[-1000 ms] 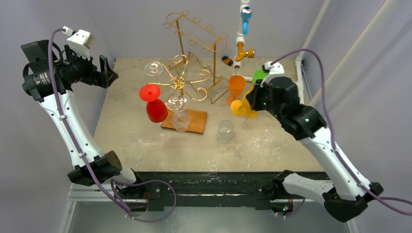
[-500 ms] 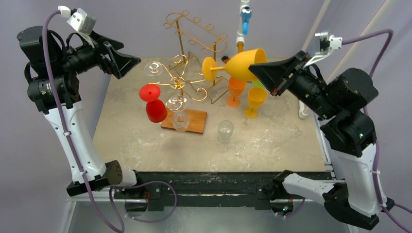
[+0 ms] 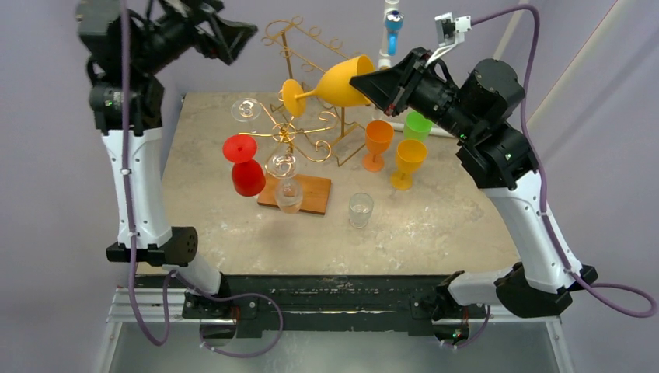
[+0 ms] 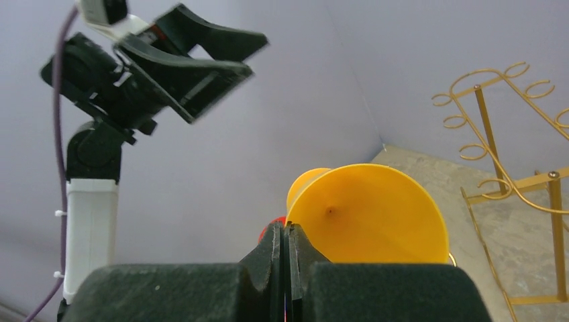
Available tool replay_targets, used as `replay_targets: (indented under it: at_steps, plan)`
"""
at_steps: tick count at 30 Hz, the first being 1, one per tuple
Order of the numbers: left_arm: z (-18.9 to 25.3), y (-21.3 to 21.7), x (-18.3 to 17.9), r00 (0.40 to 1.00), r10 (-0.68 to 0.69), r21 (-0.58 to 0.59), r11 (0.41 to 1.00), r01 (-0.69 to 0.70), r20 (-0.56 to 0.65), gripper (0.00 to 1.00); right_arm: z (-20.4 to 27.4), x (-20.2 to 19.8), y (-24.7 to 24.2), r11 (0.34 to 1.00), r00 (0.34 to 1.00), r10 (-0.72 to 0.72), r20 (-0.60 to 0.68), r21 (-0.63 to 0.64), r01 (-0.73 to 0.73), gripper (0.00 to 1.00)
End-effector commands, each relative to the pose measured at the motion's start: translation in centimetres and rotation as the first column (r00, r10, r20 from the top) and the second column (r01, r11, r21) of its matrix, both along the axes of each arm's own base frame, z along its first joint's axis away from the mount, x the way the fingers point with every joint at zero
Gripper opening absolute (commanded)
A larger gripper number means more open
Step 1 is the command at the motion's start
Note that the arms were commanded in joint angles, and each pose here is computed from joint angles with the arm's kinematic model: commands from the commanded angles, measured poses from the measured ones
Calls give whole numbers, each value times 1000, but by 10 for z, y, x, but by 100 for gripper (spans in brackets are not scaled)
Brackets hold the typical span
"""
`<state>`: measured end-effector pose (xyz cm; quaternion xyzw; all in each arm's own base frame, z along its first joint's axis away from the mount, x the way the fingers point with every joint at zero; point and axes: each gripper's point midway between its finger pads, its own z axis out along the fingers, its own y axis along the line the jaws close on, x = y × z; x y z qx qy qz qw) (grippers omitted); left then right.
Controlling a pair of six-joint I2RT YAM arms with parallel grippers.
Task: Place the wine glass upside down on the wine glass rack
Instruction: Turn the wine glass upside down at the wine rack.
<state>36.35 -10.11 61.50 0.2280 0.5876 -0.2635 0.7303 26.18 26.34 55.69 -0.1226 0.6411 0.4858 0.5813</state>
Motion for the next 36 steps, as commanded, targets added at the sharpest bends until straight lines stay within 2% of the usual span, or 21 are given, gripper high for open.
replay_targets:
  at_steps: [1,6,10,14,19,24,26,32,36]
  plan:
    - [-61,-48,9,973,92,51,995,-83,-214,100,52,-20,-12,995,990,3,140,102,-17,0]
    - [-72,-88,-3,977,61,168,985,-27,-204,100,53,-10,-11,998,986,-24,168,62,14,0]
    - [-78,-97,-5,987,70,289,957,-25,-147,100,52,0,-14,997,981,-67,180,36,61,0]
    - [-72,-94,-19,993,52,261,965,-22,-107,100,44,6,-15,996,979,-90,181,24,87,0]
    - [-93,-101,-32,978,-3,247,967,55,-207,100,37,12,-19,992,970,-127,208,5,129,0]
    - [-129,-111,-44,934,-61,234,961,150,-352,100,38,7,-20,993,963,-119,241,24,117,0]
    - [-137,-113,-43,926,-67,238,957,165,-373,100,37,6,-20,993,962,-115,246,34,110,0]
    - [-148,-107,-31,928,-5,266,957,113,-373,76,40,-1,-20,994,962,-98,255,64,85,0]
    - [-147,-103,-23,933,36,270,960,67,-357,72,39,-6,-18,996,965,-75,253,71,58,0]
